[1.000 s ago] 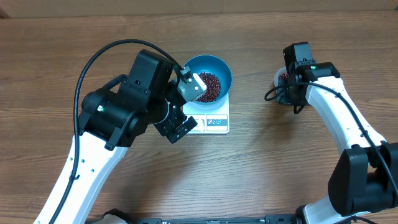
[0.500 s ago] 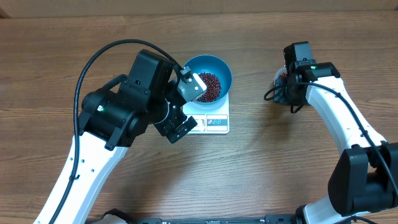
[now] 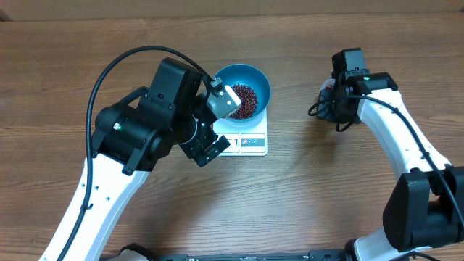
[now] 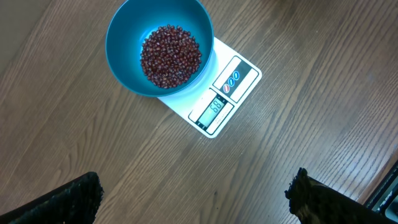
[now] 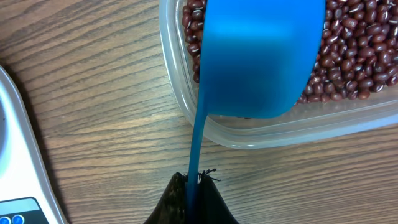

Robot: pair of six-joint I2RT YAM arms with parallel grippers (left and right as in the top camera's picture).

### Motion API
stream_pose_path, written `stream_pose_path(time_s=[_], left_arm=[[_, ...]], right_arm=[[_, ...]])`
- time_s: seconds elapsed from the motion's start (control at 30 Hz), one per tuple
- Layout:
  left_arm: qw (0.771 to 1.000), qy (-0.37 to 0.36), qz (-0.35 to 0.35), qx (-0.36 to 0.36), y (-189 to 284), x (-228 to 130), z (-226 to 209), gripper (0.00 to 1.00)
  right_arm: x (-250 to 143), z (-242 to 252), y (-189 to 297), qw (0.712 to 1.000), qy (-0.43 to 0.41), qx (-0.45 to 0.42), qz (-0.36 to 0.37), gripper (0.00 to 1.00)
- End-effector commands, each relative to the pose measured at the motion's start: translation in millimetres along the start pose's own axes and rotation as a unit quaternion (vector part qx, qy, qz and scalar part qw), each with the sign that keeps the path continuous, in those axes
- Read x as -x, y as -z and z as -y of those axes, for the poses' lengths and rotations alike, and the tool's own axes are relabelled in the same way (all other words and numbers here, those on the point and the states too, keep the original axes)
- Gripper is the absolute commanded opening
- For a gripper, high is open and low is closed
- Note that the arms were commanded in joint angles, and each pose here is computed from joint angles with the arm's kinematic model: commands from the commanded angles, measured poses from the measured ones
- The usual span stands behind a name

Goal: Scoop item into bowl and weigh 150g on scale
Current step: 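Lower the blue cup into the red beans and drag to scoop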

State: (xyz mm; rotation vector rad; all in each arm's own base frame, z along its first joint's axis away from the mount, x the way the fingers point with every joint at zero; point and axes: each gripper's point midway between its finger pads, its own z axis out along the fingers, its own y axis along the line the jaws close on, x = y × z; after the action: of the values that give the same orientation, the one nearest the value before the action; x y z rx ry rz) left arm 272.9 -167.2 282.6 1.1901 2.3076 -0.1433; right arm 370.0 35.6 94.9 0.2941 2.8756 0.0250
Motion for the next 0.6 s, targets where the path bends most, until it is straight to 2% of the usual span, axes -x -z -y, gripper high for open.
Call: stream_pose_path(time_s=[0.0, 0.2, 0.57], left_arm=[[1.000, 0.001, 0.011, 0.008, 7, 4, -3, 0.99], [1.000, 0.001, 0.011, 0.008, 7, 4, -3, 1.00], [1.000, 0.001, 0.011, 0.008, 8, 4, -3, 1.00]], right_arm=[[0, -19, 2, 0.999, -0.007, 0.043, -0.010, 0.04], [2, -13, 2, 0.998, -0.032, 0.051, -0.012, 0.04], [12, -9, 6, 0.990, -0.064, 0.122, -0.018, 0.04]])
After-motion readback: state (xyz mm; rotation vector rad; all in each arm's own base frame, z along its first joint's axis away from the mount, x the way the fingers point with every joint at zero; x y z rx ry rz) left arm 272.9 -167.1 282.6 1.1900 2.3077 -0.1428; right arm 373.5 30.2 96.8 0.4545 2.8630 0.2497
